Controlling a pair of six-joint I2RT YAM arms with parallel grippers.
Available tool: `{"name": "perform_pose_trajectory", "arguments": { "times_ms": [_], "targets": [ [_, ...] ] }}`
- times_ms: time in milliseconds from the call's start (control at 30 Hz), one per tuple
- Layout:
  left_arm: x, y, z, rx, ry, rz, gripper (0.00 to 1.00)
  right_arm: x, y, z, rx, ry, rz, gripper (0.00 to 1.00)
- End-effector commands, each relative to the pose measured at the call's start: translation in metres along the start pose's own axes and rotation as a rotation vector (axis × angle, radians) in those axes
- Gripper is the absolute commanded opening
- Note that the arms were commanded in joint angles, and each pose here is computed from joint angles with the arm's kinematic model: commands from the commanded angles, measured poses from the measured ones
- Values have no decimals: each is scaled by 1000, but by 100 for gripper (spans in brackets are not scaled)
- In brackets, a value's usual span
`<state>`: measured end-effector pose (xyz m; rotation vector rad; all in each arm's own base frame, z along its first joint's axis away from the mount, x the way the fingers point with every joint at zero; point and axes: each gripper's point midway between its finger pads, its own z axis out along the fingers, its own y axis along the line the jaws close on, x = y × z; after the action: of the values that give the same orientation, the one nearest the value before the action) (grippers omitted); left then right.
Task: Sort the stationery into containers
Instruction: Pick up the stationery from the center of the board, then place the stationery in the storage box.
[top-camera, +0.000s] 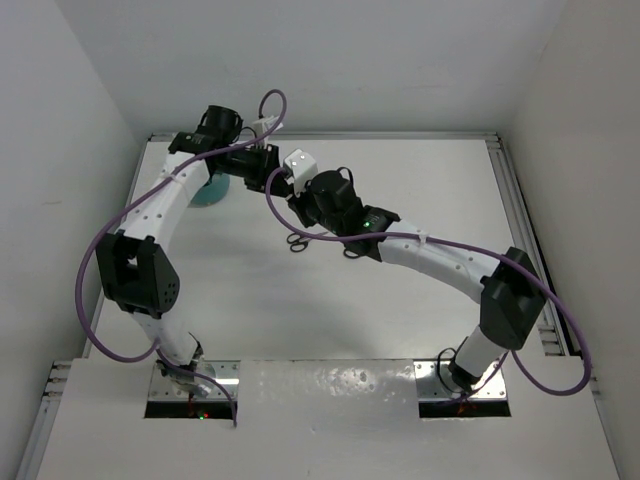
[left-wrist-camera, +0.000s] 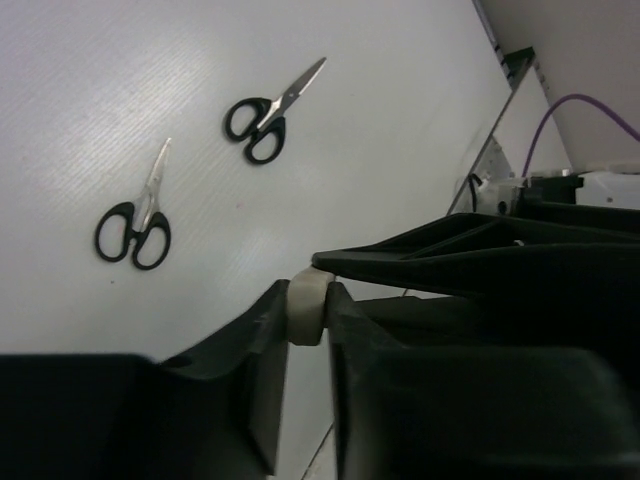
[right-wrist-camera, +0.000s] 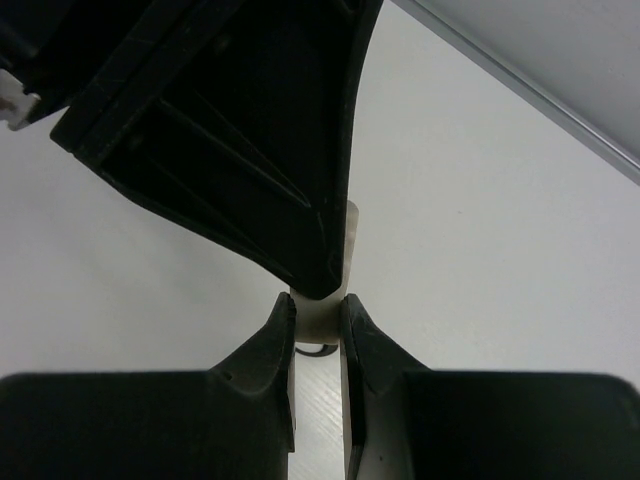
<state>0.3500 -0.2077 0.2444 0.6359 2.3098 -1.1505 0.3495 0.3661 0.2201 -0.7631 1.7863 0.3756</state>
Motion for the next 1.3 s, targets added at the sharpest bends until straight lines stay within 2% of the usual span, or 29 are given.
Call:
{"name": "perform_pose_trajectory", "arguments": {
  "times_ms": [0, 100, 200, 233, 267, 300, 367, 400, 433, 467, 567, 733, 867, 1033, 1267],
  "targets": [
    [-9, -3, 3, 15, -25, 33, 10, -33, 1, -1, 0, -96, 35, 0],
    [-11, -3, 3, 19, -35, 35, 0, -29, 4, 0, -11, -89, 36, 0],
    [-12, -3, 2, 19, -37, 31, 0, -26, 4, 0, -15, -81, 36, 0],
    [-12, -1, 1, 16, -39, 31, 0, -24, 5, 0, -17, -72, 36, 5],
    [-15, 4, -4, 3, -53, 31, 0, -23, 5, 0, -19, -65, 36, 43],
    [-18, 9, -10, -18, -67, 37, 0, -21, 3, -1, -7, -57, 38, 62],
    [-31, 38, -34, -119, -130, 43, 0, -15, -3, -5, 30, -33, 48, 91],
    [-37, 49, -46, -169, -159, 42, 0, -12, -5, -7, 41, -22, 56, 96],
    [-42, 62, -61, -217, -192, 32, 0, -4, -7, -9, 51, -7, 56, 99],
    [-50, 94, -93, -322, -262, 2, 0, -1, -9, -12, 60, -2, 58, 99],
    [-59, 146, -167, -535, -401, -41, 0, 13, -12, -22, 83, 15, 95, 99],
    [-53, 222, -248, -814, -578, -114, 0, 33, -13, -32, 97, 20, 142, 99],
    [-48, 269, -254, -878, -617, -173, 0, 40, -13, -33, 98, 51, 143, 99],
    [-62, 300, -237, -878, -600, -147, 0, 53, -15, -39, 119, 110, 142, 99],
    [-57, 331, -221, -879, -546, -150, 0, 74, -22, -55, 167, 152, 175, 99]
  ]
}}
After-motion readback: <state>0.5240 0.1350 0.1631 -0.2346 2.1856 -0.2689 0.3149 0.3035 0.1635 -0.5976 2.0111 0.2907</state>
